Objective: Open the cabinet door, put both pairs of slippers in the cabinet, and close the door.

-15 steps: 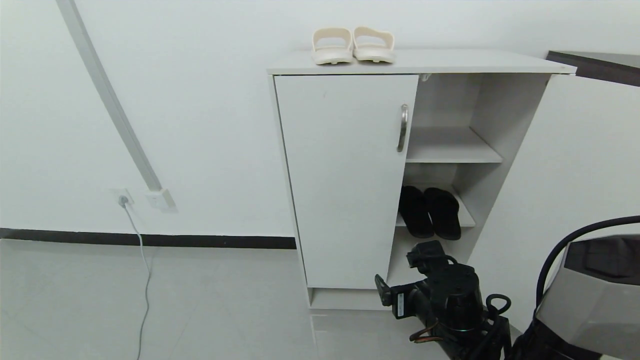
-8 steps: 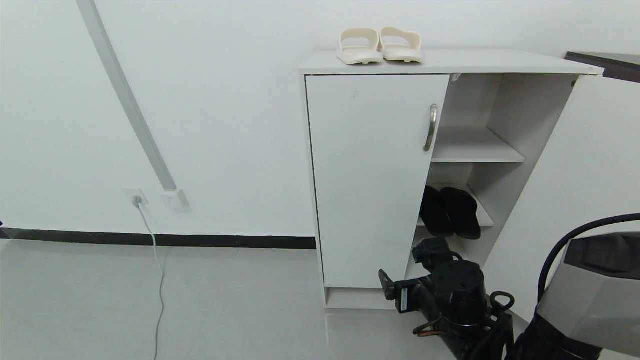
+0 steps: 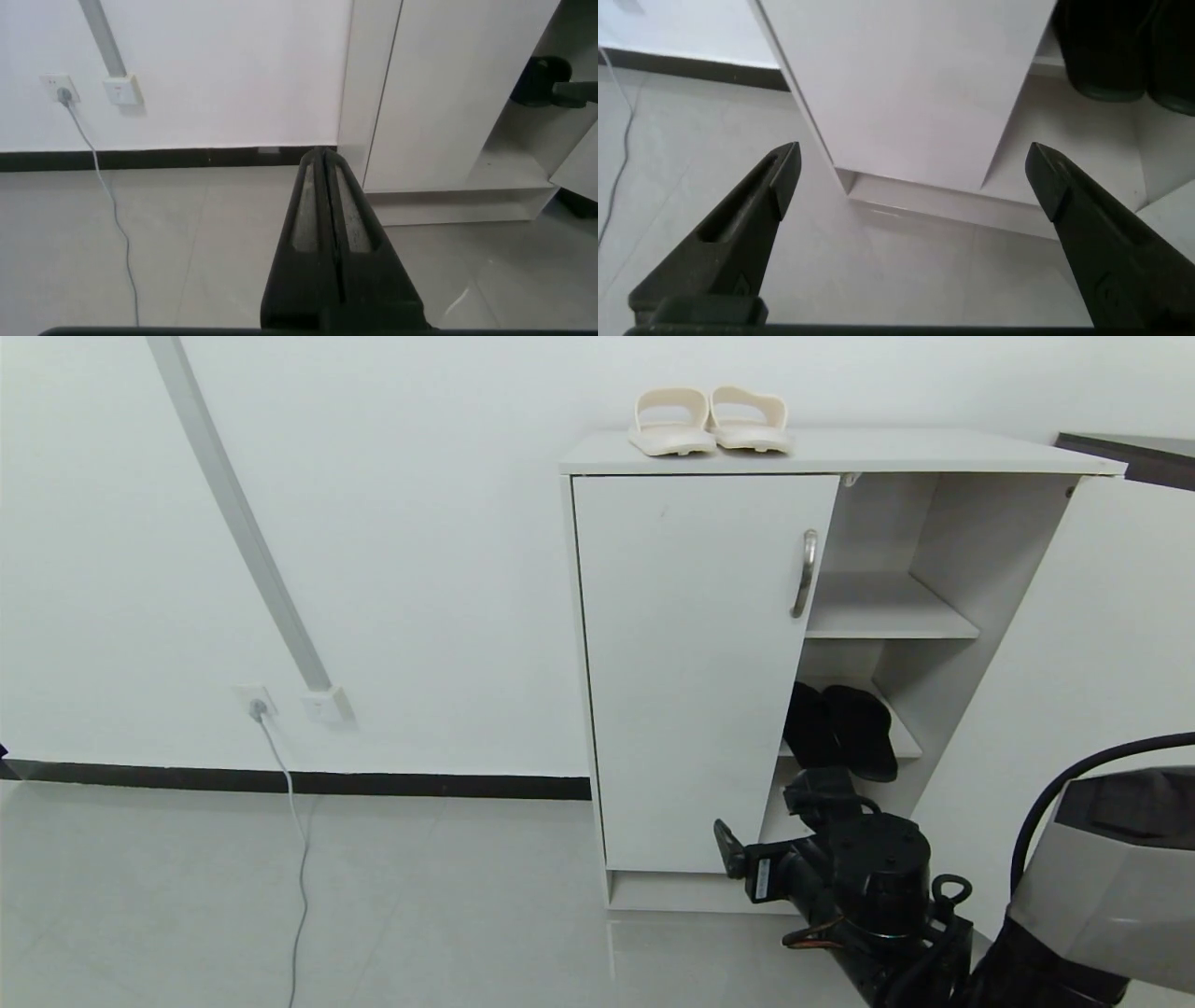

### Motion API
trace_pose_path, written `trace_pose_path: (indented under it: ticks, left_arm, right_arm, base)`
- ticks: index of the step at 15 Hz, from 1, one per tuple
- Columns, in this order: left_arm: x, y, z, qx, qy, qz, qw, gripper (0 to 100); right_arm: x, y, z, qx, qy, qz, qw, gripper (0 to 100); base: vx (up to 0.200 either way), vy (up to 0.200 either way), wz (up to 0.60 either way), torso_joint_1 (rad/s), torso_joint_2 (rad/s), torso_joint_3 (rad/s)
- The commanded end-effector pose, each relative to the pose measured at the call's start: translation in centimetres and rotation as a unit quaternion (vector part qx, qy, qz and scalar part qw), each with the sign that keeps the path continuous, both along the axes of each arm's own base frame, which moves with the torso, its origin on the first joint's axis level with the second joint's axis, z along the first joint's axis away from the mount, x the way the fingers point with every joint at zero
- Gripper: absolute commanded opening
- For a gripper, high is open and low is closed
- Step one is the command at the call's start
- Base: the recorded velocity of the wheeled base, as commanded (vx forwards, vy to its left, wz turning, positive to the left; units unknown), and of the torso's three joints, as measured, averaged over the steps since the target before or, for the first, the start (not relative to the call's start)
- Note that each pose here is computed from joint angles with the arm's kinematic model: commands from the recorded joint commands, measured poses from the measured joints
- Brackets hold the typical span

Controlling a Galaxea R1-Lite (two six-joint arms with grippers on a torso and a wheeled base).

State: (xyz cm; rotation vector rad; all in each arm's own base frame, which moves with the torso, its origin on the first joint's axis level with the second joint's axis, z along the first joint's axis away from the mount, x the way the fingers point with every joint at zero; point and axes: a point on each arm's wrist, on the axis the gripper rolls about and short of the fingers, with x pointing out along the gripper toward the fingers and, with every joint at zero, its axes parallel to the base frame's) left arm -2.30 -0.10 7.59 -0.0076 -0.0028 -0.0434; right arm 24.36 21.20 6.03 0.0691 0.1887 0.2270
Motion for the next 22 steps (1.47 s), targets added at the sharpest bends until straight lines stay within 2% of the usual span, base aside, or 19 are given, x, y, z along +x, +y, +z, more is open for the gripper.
trace_pose_path:
  ticks: [1,7,14,22]
  left_arm:
    - [0.01,0.00,0.00,-0.001,0.001,-0.001,1.0000,0]
    - [0.01,0.00,0.00,-0.001,0.001,0.000,1.0000,0]
    - [0.01,0.00,0.00,-0.001,0.001,-0.001,1.0000,0]
    - [0.01,0.00,0.00,-0.001,0.001,-0.001,1.0000,0]
  right_arm:
    - [-0.02,0.00,-0.26,-0.002,0.003,0.000,1.000,100]
    - [0.13,0.14,-0.58,-0.002,0.003,0.000,1.000,100]
    - [-0.03,0.26,-0.54,-0.001,0.001,0.003,1.000,100]
    - [-0.03,0.26,-0.75,-0.003,0.003,0.003,1.000,100]
  base:
    - [0.000,0.000,0.00,0.000,0.00,0.000]
    - [0.000,0.000,0.00,0.005,-0.06,-0.057]
    - [0.000,0.000,0.00,0.078,-0.41,-0.339]
    - [0.000,0.000,0.00,0.153,-0.48,-0.325]
